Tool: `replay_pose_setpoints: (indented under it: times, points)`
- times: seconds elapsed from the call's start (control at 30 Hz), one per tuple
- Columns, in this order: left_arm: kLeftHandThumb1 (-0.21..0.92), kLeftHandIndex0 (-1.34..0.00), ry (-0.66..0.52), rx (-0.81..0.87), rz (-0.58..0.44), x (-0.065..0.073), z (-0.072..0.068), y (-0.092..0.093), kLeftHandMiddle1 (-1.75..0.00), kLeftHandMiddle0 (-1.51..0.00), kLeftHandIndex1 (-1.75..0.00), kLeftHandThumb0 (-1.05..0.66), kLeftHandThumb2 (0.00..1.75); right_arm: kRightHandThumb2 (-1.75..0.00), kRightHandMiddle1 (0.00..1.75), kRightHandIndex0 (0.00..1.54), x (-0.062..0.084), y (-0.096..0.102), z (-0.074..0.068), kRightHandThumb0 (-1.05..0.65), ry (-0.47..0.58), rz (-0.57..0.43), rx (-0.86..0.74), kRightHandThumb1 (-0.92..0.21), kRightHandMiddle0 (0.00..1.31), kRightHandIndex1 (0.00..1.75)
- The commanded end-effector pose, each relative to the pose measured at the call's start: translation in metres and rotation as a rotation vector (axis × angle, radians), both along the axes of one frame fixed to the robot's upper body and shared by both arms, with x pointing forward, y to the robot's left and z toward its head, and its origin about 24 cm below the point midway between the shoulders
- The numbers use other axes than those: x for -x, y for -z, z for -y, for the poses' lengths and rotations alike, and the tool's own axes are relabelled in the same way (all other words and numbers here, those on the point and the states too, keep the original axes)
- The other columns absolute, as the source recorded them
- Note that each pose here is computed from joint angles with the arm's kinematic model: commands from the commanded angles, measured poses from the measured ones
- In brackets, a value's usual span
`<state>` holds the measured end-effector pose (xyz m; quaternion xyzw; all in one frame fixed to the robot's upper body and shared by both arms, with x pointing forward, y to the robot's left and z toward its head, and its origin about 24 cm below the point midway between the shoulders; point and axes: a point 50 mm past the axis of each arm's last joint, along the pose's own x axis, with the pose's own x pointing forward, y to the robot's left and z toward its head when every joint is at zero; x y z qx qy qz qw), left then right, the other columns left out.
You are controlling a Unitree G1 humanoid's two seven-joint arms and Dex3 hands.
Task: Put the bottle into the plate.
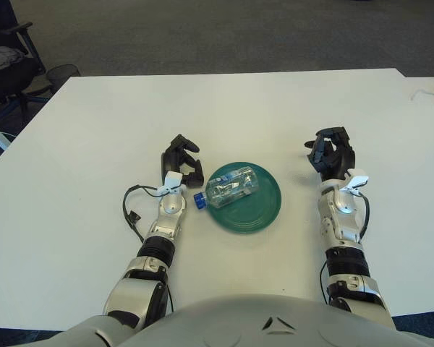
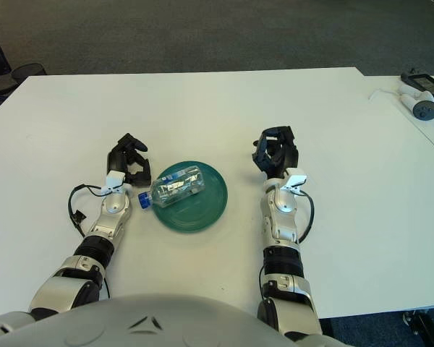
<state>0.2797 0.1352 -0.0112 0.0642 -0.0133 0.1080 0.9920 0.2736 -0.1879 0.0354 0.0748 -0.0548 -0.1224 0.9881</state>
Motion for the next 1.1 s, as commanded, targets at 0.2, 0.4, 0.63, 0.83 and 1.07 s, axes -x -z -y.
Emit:
replay_pose_setpoints:
  times: [0.2, 0.4, 0.63, 0.83, 1.07]
  points:
    - [-0.07, -0.71, -0.001, 0.014, -0.112, 0.019, -0.003, 0.024, -1.75, -0.88, -1.71, 0.00, 1.75, -1.01, 1.75, 0.44, 0.011, 0.026, -0.013, -0.01, -0.135, -0.174, 0.114, -0.56, 0.26, 1.65]
    - [-0.07, -0.71, -0.003, 0.015, -0.112, 0.019, -0.002, 0.023, -1.75, -0.88, -1.71, 0.00, 1.75, -1.05, 1.75, 0.50, 0.016, 0.030, -0.019, -0.01, -0.214, -0.204, 0.160, -0.52, 0.26, 1.64]
    - [-0.07, -0.71, -0.005, 0.015, -0.111, 0.020, -0.002, 0.023, -1.75, -0.88, -1.71, 0.00, 1.75, -1.19, 1.75, 0.53, 0.020, 0.038, -0.021, -0.01, -0.262, -0.257, 0.234, -0.43, 0.30, 1.72]
    - [-0.07, -0.70, -0.004, 0.020, -0.114, 0.020, -0.002, 0.024, -1.75, -0.88, -1.73, 0.00, 1.75, -1.25, 1.65, 0.58, 0.023, 0.049, -0.022, -0.01, -0.302, -0.307, 0.299, -0.36, 0.40, 1.74]
    - [-0.07, -0.71, -0.006, 0.014, -0.117, 0.020, -0.002, 0.024, -1.75, -0.88, -1.71, 0.00, 1.75, -1.29, 1.54, 0.64, 0.025, 0.057, -0.021, -0.01, -0.323, -0.327, 0.341, -0.30, 0.51, 1.75]
